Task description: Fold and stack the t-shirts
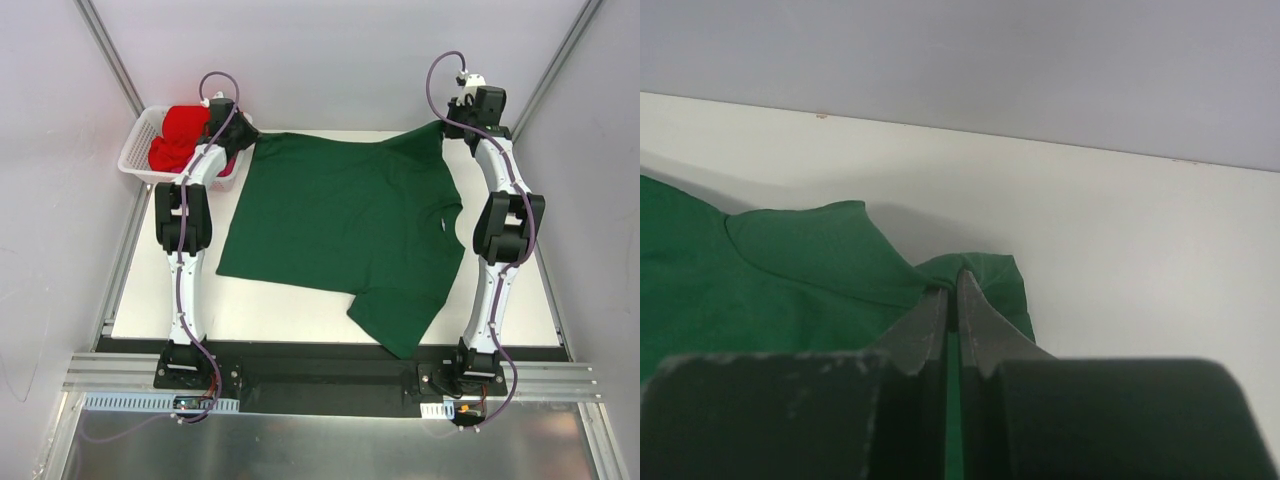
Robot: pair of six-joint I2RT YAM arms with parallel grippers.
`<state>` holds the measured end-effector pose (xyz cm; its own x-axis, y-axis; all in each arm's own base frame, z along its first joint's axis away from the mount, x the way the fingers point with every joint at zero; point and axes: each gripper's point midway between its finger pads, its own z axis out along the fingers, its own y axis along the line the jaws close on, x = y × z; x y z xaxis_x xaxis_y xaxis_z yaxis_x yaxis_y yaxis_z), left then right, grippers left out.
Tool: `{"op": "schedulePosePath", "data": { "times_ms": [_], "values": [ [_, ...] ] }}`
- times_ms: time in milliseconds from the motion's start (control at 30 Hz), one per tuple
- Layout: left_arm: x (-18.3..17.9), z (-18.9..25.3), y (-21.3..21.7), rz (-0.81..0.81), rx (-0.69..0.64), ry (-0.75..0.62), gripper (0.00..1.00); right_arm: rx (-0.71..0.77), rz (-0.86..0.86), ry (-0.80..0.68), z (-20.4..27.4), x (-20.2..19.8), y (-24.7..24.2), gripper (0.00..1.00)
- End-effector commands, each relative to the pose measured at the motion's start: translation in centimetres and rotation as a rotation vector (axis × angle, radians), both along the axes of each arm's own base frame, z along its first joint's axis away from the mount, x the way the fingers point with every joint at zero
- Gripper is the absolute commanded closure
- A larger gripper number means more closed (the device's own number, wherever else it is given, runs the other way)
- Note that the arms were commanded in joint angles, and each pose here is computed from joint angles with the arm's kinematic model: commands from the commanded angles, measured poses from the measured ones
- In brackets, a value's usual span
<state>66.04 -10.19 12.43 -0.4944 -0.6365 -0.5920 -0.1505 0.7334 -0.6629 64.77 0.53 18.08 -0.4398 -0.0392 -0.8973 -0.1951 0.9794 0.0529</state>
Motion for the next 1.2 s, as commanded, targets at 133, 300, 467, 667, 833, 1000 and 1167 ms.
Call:
{"op": "schedulePosePath", "data": {
  "times_ms": [133,300,467,667,833,1000,1167],
  "values": [
    [1.7,5.9,1.4,0.033,0.025,-0.133,1.00,-0.007,-0.027,-0.106,5.1,0.8,-0.4,0.99],
    [3.5,9.7,1.3,0.047,0.025,-0.227,0.59,0.065,-0.128,-0.173,7.1,3.3,-1.6,0.59],
    [2.9,17.4,0.4,0.031,0.112,-0.370,0.01,0.148,-0.115,-0.152,11.6,1.0,0.1,0.04],
    [-4.1,24.8,-2.9,-0.088,0.177,-0.427,0.01,0.284,-0.155,0.153,9.8,-9.5,3.0,0.04],
    [-13.8,17.7,-7.9,-0.252,0.189,-0.183,0.01,0.390,-0.263,0.495,2.3,-20.4,5.1,0.04],
    [-24.4,6.9,-9.1,-0.313,0.160,0.126,0.03,0.313,-0.315,0.640,-1.5,-30.0,7.0,0.04],
    [-31.5,1.7,-6.1,-0.206,0.136,0.307,0.04,0.348,-0.350,0.766,-6.1,-35.1,10.1,0.04]
  ]
}}
